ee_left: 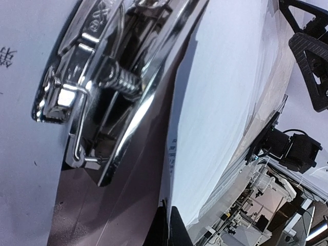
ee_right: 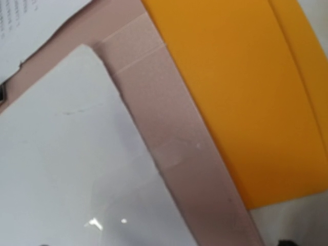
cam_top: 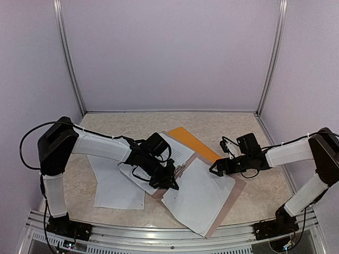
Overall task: Put the files into the folder
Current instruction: Insert the file into the form pockets on the folder.
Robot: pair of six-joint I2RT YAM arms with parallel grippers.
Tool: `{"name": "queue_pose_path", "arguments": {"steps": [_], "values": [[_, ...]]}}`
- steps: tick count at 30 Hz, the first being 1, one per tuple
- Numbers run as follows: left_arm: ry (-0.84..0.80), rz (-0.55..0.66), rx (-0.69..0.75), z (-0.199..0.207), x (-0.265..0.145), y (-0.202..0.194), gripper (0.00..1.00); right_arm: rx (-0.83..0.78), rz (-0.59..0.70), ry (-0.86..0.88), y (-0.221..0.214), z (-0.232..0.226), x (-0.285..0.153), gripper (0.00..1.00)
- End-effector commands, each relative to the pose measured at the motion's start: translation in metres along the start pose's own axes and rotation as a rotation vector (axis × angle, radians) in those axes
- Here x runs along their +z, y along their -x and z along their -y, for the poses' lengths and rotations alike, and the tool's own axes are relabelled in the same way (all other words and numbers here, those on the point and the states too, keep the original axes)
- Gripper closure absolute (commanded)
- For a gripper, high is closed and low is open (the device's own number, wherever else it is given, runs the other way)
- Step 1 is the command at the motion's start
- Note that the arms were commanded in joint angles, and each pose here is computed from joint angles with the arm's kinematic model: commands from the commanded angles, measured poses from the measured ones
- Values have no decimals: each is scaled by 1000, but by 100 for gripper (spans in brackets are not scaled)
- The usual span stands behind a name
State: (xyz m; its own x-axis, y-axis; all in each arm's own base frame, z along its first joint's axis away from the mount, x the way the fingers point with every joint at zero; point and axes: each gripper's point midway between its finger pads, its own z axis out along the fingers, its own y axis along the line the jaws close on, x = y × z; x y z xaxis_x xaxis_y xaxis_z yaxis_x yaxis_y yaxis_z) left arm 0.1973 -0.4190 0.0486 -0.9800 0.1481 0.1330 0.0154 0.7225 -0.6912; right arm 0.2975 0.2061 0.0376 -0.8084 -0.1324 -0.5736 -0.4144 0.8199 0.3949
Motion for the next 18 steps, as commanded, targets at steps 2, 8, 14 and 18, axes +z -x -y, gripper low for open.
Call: {"name": "queue_pose_path", "arguments": {"steps": [2, 8, 14, 18], "values": [[9, 23, 24, 5, 8, 8, 100, 39, -102, -1, -33, 5, -2, 6], [28, 6, 86, 17, 12, 10, 100, 35, -103, 5, -33, 4, -1, 6], [53, -23, 130, 18, 17, 11, 100, 35, -111, 12, -35, 3, 0, 6], [65, -40, 156, 18, 18, 8, 100, 35, -108, 8, -34, 4, 0, 7]]}}
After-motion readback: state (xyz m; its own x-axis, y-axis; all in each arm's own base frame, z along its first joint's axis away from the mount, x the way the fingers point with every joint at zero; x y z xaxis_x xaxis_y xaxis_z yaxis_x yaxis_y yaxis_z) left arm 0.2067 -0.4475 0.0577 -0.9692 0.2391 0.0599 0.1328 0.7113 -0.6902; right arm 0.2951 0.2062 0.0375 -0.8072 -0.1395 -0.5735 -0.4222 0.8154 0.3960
